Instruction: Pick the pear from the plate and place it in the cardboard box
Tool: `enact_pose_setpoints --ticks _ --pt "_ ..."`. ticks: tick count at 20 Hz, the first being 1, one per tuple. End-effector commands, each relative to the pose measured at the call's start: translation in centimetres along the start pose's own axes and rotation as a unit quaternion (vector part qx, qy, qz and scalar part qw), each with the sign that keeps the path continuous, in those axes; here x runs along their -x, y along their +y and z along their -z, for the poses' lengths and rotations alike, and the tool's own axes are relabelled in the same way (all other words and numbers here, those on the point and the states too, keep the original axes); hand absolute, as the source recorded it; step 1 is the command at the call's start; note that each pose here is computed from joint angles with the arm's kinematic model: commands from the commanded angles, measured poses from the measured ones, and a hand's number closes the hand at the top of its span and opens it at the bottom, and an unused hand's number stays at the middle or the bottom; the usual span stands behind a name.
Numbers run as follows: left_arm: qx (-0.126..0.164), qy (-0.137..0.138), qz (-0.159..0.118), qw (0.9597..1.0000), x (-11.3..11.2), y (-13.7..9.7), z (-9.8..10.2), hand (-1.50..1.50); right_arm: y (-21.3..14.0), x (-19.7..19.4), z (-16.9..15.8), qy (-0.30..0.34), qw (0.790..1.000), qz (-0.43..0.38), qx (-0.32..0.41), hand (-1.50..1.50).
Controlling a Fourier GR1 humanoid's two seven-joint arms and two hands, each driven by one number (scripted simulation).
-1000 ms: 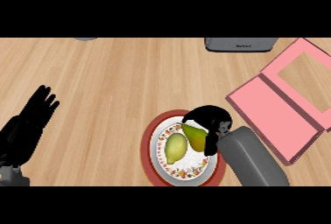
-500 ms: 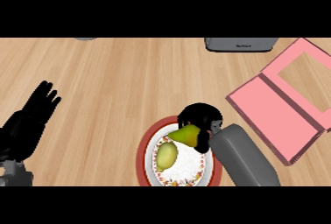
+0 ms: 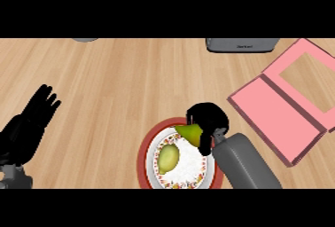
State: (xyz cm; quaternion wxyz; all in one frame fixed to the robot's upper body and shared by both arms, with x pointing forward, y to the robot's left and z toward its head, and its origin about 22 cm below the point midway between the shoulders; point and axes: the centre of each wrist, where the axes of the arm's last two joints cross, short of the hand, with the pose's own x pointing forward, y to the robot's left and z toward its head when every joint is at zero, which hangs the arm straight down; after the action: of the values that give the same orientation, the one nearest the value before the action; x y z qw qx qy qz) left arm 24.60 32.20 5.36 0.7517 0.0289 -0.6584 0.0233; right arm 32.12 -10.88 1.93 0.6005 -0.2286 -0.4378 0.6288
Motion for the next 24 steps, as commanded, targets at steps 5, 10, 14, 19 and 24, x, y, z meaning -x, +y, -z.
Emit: enact_pose_setpoints --ticks 5,10,14,19,24 --pt "0.000 -0.001 -0.003 1.0000 -0.1 -0.8 -0.9 0.00 0.0 -3.4 -3.4 0.087 0.985 -0.003 0.148 1.50" --pt "0.009 0.002 0.000 1.0000 -0.2 -0.8 0.4 0.00 -4.1 -7.5 -8.0 0.048 0.973 -0.008 0.227 1.50" --pt "0.002 -0.004 0.001 1.0000 -0.3 -0.6 -0.3 0.00 -5.3 -9.4 -12.4 0.046 0.949 0.006 0.312 1.50" --pt "-0.005 -0.002 0.003 1.0000 0.0 -0.1 0.7 0.00 -9.7 -9.9 -16.6 0.086 0.910 0.023 0.405 1.50" --pt "0.009 0.003 0.002 1.0000 -1.2 -0.1 -1.0 0.00 -12.8 -8.7 -19.1 0.142 0.886 0.047 0.439 1.50"
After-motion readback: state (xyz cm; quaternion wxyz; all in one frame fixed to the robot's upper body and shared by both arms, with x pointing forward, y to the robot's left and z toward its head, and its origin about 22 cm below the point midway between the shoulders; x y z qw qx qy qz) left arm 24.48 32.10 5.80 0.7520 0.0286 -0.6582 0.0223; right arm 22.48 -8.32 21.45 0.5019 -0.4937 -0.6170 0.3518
